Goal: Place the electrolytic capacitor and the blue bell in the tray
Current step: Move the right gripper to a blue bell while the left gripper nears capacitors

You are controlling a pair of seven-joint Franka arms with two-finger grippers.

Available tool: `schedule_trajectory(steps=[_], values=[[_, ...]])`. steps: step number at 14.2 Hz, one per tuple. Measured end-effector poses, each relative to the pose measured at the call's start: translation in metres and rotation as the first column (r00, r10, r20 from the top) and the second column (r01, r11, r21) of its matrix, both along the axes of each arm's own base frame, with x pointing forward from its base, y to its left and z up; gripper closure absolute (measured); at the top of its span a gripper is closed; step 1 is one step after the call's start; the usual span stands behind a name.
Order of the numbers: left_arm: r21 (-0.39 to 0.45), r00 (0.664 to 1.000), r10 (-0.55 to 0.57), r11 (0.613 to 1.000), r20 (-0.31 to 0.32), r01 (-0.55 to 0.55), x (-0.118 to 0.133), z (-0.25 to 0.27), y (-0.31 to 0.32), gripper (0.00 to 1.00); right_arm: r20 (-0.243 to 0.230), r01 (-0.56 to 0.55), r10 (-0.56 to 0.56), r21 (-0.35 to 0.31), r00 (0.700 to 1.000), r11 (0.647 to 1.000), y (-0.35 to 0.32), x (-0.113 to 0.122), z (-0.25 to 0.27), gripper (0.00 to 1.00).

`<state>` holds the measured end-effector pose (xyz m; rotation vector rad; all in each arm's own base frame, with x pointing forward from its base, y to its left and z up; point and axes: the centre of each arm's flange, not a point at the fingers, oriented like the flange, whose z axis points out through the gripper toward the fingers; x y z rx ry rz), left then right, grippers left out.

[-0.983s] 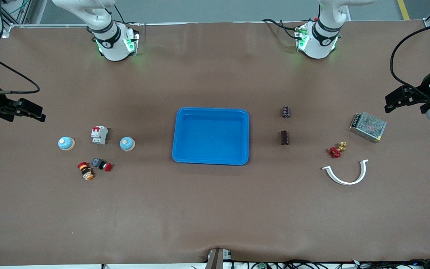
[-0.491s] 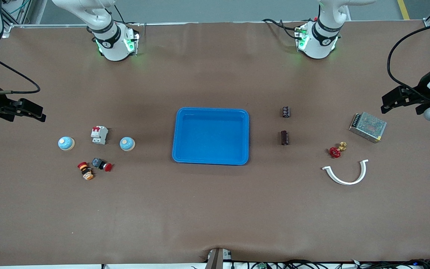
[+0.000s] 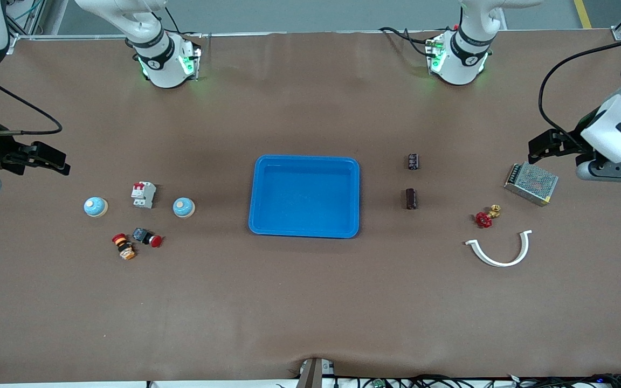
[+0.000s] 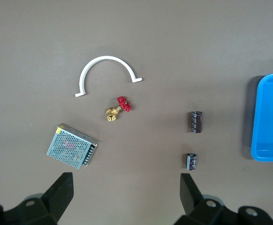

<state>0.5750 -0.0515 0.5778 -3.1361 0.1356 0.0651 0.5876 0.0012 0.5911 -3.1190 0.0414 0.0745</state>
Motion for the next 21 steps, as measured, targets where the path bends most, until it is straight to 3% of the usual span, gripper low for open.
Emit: schedule_trajectory(steps=[4,10,15,21], values=[[-0.001,1.000,-0.011,1.000,0.008,0.011,0.000,-0.018,-0.006,0.00,-0.072,-0.030,0.030,0.001,0.997,1.000,0.021,-0.002,-0.029,0.00],[0.000,1.000,-0.022,1.000,0.017,0.022,-0.011,-0.069,-0.013,0.00,-0.107,-0.042,0.042,-0.001,0.993,0.999,0.031,0.000,-0.110,0.00],[0.001,1.000,-0.012,1.000,0.012,0.012,-0.023,-0.096,-0.049,0.00,-0.091,-0.045,0.047,0.022,0.995,0.999,0.045,-0.007,-0.162,0.00],[0.012,1.000,-0.014,1.000,-0.009,0.014,-0.051,-0.144,-0.083,0.00,-0.028,-0.051,0.052,0.027,0.998,0.998,0.083,-0.023,-0.217,0.00]])
